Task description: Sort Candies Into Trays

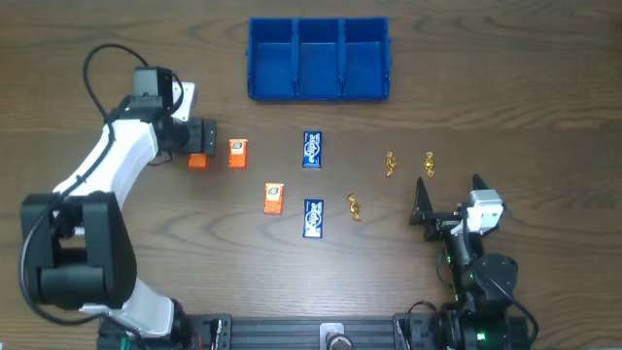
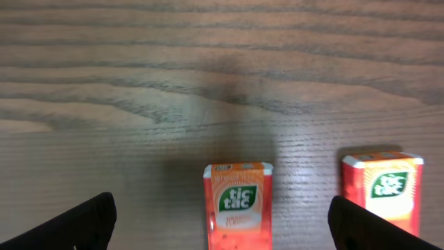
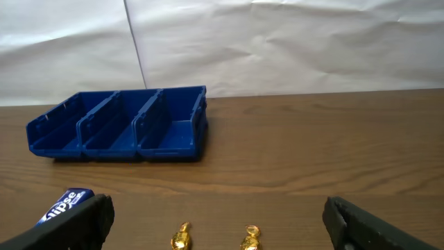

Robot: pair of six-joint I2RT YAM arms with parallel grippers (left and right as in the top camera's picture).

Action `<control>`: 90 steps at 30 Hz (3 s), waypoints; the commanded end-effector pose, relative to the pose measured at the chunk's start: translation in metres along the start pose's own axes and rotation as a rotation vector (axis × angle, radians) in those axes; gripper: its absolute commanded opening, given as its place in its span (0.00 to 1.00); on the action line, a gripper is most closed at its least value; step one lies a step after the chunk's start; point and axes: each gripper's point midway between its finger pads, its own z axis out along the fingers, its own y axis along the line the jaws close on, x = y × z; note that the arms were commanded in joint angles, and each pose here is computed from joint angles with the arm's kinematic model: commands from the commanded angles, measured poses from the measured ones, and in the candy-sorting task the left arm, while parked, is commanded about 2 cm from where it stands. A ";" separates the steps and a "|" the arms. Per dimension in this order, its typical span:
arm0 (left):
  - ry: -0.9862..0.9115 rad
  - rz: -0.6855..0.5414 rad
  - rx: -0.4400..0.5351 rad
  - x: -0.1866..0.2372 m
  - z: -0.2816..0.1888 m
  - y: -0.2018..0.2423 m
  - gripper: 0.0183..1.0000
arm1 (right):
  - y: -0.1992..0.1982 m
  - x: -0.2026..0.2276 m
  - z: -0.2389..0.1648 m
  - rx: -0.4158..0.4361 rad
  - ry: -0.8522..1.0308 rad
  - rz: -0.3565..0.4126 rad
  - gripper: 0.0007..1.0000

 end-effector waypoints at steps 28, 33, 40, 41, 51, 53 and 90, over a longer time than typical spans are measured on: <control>0.127 0.049 0.063 0.025 0.040 -0.014 0.89 | 0.001 0.001 0.000 -0.004 0.003 -0.014 1.00; 0.139 0.040 0.049 0.028 0.039 -0.008 0.76 | 0.001 0.001 0.000 -0.004 0.003 -0.014 1.00; 0.157 0.049 0.000 0.031 0.039 -0.002 0.67 | 0.001 0.001 0.000 -0.004 0.003 -0.014 1.00; 0.157 0.049 0.001 0.031 0.039 -0.002 0.66 | 0.001 0.001 0.000 -0.004 0.003 -0.014 1.00; 0.155 0.046 0.000 0.031 0.039 -0.001 0.41 | 0.001 0.001 0.000 -0.004 0.003 -0.014 1.00; 0.151 0.040 -0.001 0.030 0.039 -0.001 0.37 | 0.001 0.001 0.000 -0.004 0.003 -0.014 1.00; -0.276 -0.005 -0.073 -0.210 -0.058 -0.168 0.27 | 0.001 0.001 0.000 -0.004 0.003 -0.014 1.00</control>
